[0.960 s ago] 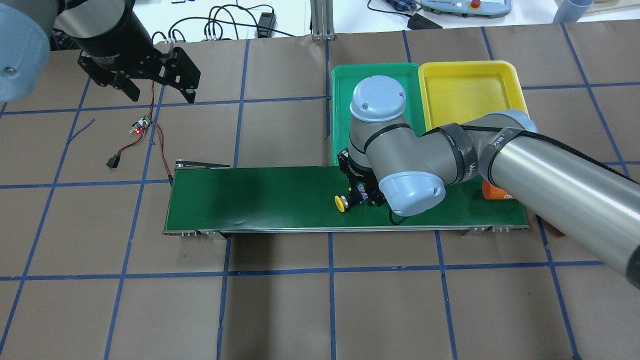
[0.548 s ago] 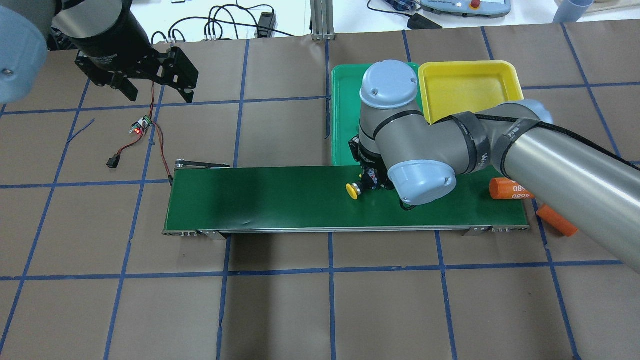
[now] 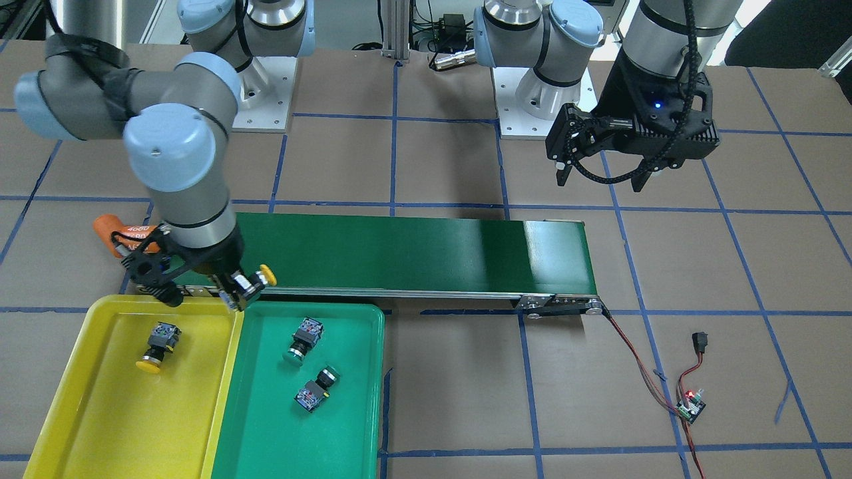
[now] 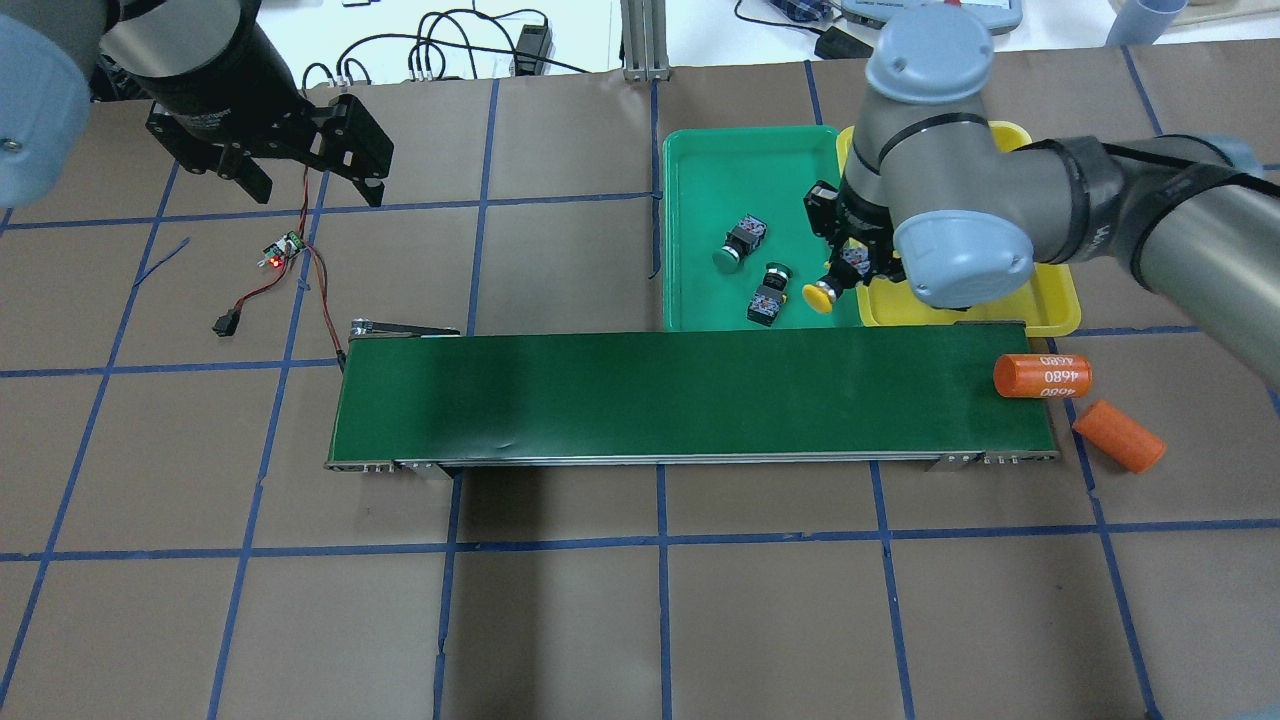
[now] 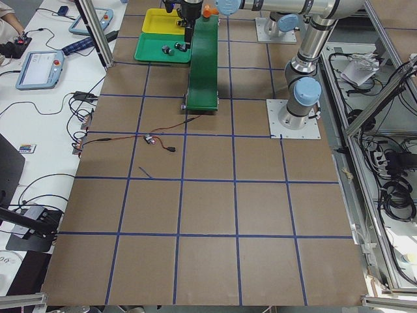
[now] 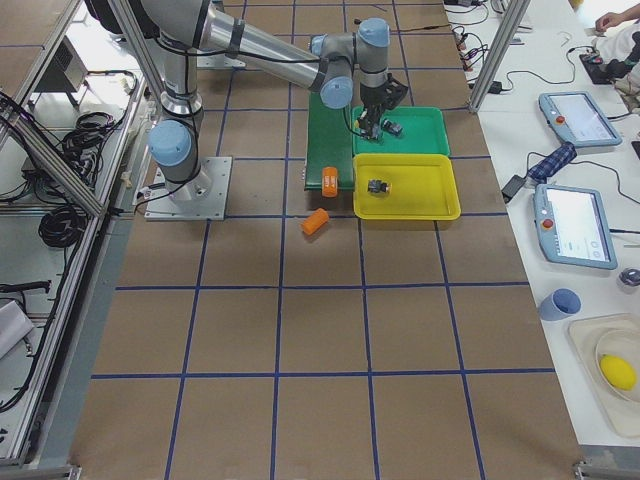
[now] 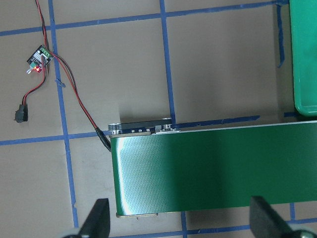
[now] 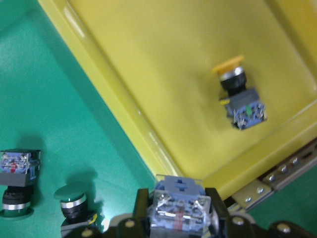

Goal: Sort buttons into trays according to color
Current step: 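Carry the yellow button into the yellow tray and release it with right gripper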

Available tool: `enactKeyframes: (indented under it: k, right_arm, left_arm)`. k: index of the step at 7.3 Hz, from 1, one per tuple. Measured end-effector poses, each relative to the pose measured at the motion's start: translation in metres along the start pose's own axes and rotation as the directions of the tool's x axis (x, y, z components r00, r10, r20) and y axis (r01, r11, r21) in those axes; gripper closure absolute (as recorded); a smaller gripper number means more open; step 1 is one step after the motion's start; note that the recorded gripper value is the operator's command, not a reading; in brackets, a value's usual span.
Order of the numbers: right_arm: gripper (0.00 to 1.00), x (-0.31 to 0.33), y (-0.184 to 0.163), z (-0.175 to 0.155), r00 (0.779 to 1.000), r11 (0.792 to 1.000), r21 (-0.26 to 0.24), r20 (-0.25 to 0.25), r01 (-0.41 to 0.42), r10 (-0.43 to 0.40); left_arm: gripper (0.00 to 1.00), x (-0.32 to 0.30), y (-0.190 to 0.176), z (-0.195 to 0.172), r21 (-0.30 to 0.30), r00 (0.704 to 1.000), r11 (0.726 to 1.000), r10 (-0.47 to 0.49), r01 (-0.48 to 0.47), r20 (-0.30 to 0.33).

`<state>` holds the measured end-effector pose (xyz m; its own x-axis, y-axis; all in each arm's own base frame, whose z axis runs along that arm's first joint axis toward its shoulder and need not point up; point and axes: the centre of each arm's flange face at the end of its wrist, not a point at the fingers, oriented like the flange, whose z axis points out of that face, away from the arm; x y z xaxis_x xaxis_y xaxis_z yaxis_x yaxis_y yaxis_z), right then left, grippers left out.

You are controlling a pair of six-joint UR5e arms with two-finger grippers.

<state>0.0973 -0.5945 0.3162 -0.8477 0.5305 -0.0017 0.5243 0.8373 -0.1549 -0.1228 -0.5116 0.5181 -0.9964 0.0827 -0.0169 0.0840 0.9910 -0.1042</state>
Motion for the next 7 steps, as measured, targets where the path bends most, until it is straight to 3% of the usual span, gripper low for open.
enactKeyframes:
  k: [1,2,3,5,7]
  right_arm:
    - [1.00,0.016,-0.034,0.004,0.997,0.997,0.010,-0.001,0.074,-0.074]
    - [0.81,0.024,-0.057,0.020,0.993,0.993,0.004,-0.007,0.117,-0.117]
    - [0.04,0.025,-0.070,0.036,0.989,0.989,0.003,-0.008,0.150,-0.150]
    - [0.00,0.024,-0.078,0.052,0.980,0.980,0.006,-0.012,0.201,-0.201]
    - [0.00,0.028,-0.073,0.037,0.978,0.978,-0.013,-0.017,0.210,-0.210]
  left_arm:
    - [0.00,0.000,0.000,0.000,-0.001,1.000,1.000,0.000,0.000,0.000]
    - [0.00,0.000,0.000,0.000,0.000,1.000,1.000,0.000,0.000,-0.001]
    - [0.00,0.000,0.000,-0.001,0.001,1.000,1.000,0.001,-0.001,0.000]
    - [0.00,0.001,0.001,0.000,-0.001,1.000,1.000,0.003,-0.003,0.001]
    - [0.00,0.001,0.001,-0.001,0.001,1.000,1.000,0.003,-0.003,0.001]
